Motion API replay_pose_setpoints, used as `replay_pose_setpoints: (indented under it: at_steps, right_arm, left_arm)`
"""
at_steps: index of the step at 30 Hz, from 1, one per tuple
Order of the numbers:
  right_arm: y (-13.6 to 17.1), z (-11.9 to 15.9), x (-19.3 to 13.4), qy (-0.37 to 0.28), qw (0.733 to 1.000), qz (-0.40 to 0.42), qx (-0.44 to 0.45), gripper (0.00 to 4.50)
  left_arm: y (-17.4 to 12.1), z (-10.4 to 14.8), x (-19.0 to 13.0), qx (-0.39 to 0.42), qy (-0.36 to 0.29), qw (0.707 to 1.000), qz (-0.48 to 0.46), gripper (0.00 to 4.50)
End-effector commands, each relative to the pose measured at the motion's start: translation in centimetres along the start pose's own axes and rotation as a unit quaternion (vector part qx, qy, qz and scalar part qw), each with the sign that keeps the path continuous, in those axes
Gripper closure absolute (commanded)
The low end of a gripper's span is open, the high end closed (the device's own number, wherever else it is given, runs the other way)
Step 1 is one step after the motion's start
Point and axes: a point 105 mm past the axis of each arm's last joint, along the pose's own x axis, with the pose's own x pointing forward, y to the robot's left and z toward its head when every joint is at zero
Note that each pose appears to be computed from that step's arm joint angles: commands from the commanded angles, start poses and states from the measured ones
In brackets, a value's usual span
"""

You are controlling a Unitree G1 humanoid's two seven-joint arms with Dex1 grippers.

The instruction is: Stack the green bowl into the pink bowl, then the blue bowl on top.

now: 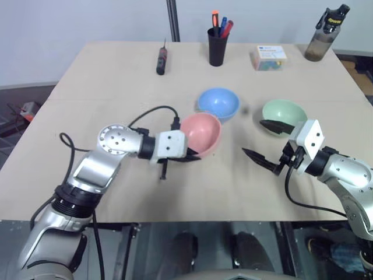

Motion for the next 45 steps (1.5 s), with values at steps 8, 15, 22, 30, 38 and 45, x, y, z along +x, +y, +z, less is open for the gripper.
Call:
replay_pose_setpoints:
  at_steps: [8,15,22,30,38,45]
  right_arm:
    - [-1.2,-0.6,-0.1,0.035,0.998,-0.041,-0.033,0.00]
    - [-5.5,-4.6,0.4,0.136,0.983,-0.110,-0.058,0.00]
    - [-7.5,-7.1,1.8,0.180,0.977,-0.103,-0.058,0.00]
    - [-7.8,-7.4,2.9,0.183,0.979,-0.073,-0.061,2.78]
    - [-7.8,-6.0,3.4,0.162,0.982,-0.063,-0.072,4.37]
    - [-1.4,2.0,5.3,0.000,0.995,0.088,-0.049,4.37]
  left_arm:
    - [0.9,2.4,-2.0,-0.026,-0.060,0.998,0.027,0.12]
    - [2.0,3.0,-5.3,-0.103,-0.152,0.970,0.157,0.01]
    - [1.3,3.1,-6.3,-0.125,-0.191,0.952,0.202,0.01]
    - [0.5,3.2,-7.2,-0.151,-0.208,0.932,0.257,0.00]
    - [0.6,3.1,-7.3,-0.160,-0.216,0.921,0.282,0.00]
    - [1.3,2.2,-7.8,-0.165,-0.212,0.914,0.304,0.00]
